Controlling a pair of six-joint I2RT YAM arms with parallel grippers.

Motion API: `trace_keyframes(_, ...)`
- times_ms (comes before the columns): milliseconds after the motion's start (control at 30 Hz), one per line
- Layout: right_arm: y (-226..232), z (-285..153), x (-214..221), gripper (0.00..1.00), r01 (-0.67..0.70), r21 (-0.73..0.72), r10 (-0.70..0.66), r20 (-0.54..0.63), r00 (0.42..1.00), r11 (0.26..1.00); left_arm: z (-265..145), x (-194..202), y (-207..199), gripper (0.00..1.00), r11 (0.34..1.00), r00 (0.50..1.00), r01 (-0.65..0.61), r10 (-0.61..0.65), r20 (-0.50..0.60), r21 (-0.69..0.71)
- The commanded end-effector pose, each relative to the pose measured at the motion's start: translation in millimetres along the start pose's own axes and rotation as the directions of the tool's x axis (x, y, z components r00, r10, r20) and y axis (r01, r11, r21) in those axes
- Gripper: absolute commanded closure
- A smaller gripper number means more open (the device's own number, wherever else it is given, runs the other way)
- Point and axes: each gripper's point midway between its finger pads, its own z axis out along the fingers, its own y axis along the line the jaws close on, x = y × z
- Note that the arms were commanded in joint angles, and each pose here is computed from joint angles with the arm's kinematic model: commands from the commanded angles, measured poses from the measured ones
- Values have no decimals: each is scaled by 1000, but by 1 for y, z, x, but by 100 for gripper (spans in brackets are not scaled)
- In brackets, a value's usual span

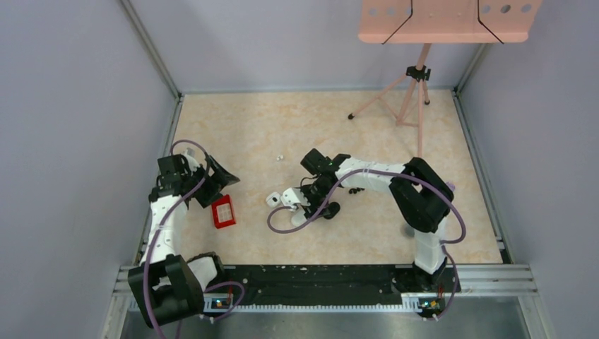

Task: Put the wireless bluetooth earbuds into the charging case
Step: Pick up the charging case at the center of the board.

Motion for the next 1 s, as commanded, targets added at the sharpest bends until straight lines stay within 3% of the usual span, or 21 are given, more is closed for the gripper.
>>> trace_keyframes(0, -5, 7, -15, 39, 46, -17, -45, 49, 998, 999, -1, -8, -8, 8, 999, 1000, -9, 7, 29, 43)
trace_keyframes(500, 0, 16, -17, 45, 9, -26, -7, 51, 999, 1000, 2, -9, -7, 10, 999, 1000, 7, -8, 20, 42)
trace_keyframes(633, -2, 16, -17, 59, 3, -7, -3, 50, 999, 1000, 5, -11, -8, 11, 999, 1000, 12, -13, 22, 48)
trace_keyframes(733, -15, 9, -21, 69, -1, 66, -2, 49, 999, 998, 9, -15, -11, 13, 997, 999, 19, -21, 27, 70)
trace_keyframes(833, -34, -7, -27, 72, -16, 192, 5, 57, 998, 981, 13, -20, -15, 14, 996, 999, 29, -30, 17, 89)
trace_keyframes(967, -66, -52, -42, 73, -66, 369, 31, 102, 994, 927, 15, -26, -44, 14, 980, 997, -80, 83, -5, 183)
